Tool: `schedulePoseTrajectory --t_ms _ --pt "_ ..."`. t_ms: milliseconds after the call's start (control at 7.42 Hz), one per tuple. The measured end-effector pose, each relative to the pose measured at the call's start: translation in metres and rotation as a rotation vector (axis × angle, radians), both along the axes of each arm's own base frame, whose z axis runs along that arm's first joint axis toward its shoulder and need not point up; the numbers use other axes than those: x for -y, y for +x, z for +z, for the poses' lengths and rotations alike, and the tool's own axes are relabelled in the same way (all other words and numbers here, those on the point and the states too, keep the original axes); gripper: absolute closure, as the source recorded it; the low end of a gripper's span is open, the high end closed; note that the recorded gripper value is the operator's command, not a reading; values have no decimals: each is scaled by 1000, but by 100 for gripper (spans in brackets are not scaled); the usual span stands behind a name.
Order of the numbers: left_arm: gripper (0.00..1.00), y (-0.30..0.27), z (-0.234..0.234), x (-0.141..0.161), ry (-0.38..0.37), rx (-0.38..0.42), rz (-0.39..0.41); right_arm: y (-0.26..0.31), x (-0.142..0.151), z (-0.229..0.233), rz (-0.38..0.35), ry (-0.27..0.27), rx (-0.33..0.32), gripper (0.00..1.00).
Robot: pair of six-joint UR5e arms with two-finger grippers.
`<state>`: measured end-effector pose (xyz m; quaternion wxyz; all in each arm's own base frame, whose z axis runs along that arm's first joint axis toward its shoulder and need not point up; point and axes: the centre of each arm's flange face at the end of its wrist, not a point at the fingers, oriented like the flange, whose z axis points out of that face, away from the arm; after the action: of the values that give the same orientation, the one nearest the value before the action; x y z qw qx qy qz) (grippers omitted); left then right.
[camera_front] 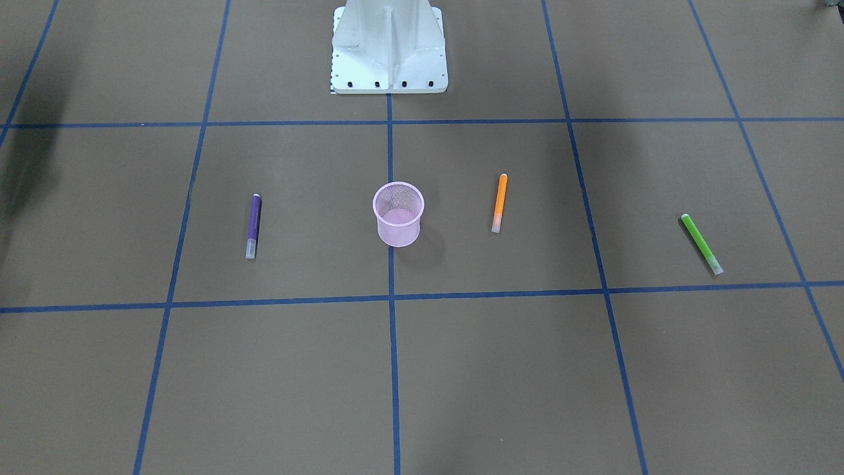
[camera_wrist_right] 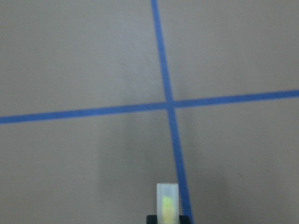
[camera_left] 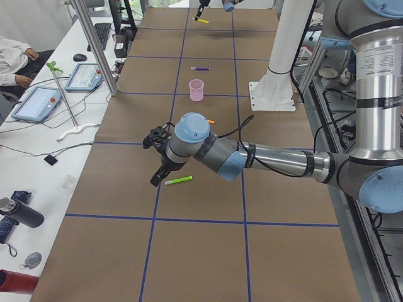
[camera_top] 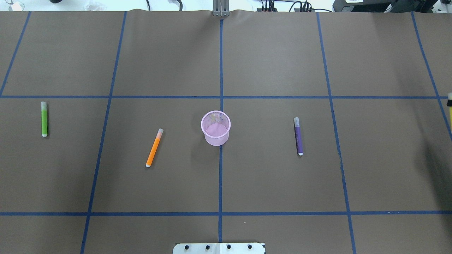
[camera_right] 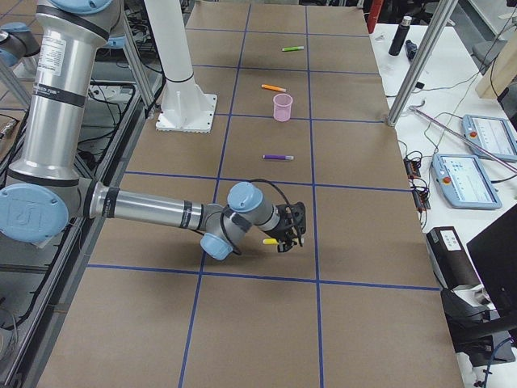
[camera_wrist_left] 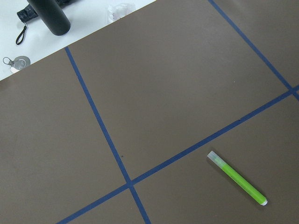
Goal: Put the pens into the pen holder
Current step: 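Carry the yellow pen with the right gripper over the pink cup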
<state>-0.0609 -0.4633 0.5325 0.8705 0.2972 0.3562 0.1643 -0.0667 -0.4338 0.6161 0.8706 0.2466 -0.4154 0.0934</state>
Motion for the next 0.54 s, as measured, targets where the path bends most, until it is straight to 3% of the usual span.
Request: schedulePoseTrajectory --t_ms 269,539 --pt "0 4 -5 0 42 -3 8 -46 35 -86 -74 155 82 100" --pt "0 29 -9 5 63 -6 62 -104 56 -167 -132 259 180 100"
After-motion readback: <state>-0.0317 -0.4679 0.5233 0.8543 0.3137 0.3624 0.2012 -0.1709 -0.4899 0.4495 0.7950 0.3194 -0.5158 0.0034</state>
